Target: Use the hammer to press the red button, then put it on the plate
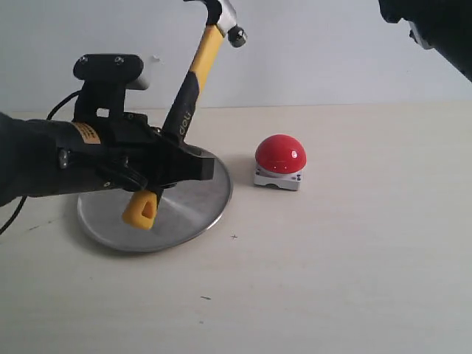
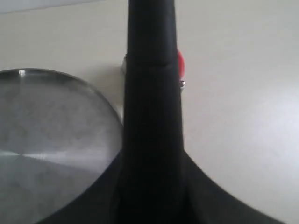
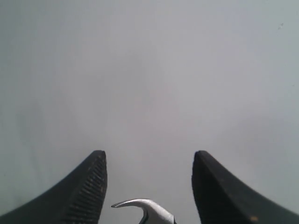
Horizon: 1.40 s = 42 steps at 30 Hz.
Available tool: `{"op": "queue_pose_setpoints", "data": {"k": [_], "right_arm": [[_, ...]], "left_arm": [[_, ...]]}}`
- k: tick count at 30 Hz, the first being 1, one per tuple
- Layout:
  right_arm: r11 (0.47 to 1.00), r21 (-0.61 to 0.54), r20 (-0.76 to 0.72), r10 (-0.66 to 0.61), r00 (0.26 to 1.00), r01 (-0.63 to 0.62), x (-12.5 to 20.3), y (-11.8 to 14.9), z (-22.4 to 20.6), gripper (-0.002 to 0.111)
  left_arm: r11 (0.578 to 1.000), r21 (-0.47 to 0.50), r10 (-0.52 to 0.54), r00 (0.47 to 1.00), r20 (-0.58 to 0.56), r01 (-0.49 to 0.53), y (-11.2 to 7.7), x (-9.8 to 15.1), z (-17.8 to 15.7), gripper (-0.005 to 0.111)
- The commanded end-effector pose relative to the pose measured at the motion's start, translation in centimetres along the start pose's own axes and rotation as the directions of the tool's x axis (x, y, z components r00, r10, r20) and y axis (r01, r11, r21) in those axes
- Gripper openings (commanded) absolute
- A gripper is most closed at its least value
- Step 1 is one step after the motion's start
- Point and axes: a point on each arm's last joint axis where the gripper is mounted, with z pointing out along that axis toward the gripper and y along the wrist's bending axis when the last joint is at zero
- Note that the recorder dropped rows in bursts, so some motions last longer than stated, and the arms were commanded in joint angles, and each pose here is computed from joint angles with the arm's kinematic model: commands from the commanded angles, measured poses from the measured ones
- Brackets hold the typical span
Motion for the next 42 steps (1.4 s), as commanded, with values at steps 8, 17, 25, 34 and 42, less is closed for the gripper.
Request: {"op": "queue_pose_setpoints", "data": {"k": [8,17,25,34,42], "right_arm": [[1.0,-0.017,0.017,-0.011,1.0,0.012,-0.4,0.2,0.1,0.054],[1.0,-0.015,0.018,-0.01,1.0,0.01,-0.4,0.2,0.1,0.054],[1.0,-0.016,0.017,-0.011,1.0,0.012,-0.4,0.2,0.1,0.054],[1.0,-0.016,0.017,-0.011,1.0,0.012,-0.4,0.2,0.1,0.054],[1.0,-0.017,0.014,-0.012,1.0,0.012,-0.4,0.2,0.1,0.054]], "left_arm": [[0.963,-0.177,-0.193,0.979,0.074,0.203,7.1,-1.3,-1.2,0.0],[0.977,-0.161,-0.142,0.99,0.0,0.141,6.2,-0.7,-1.1,0.0],[0.923,-0.228,-0.296,0.951,0.088,0.309,9.3,-1.4,-1.7,0.0],[0.818,-0.321,-0.466,0.877,0.117,0.478,13.6,-0.6,-3.1,0.0],[0.835,-0.296,-0.414,0.883,0.22,0.464,12.5,0.3,-2.6,0.0]]}}
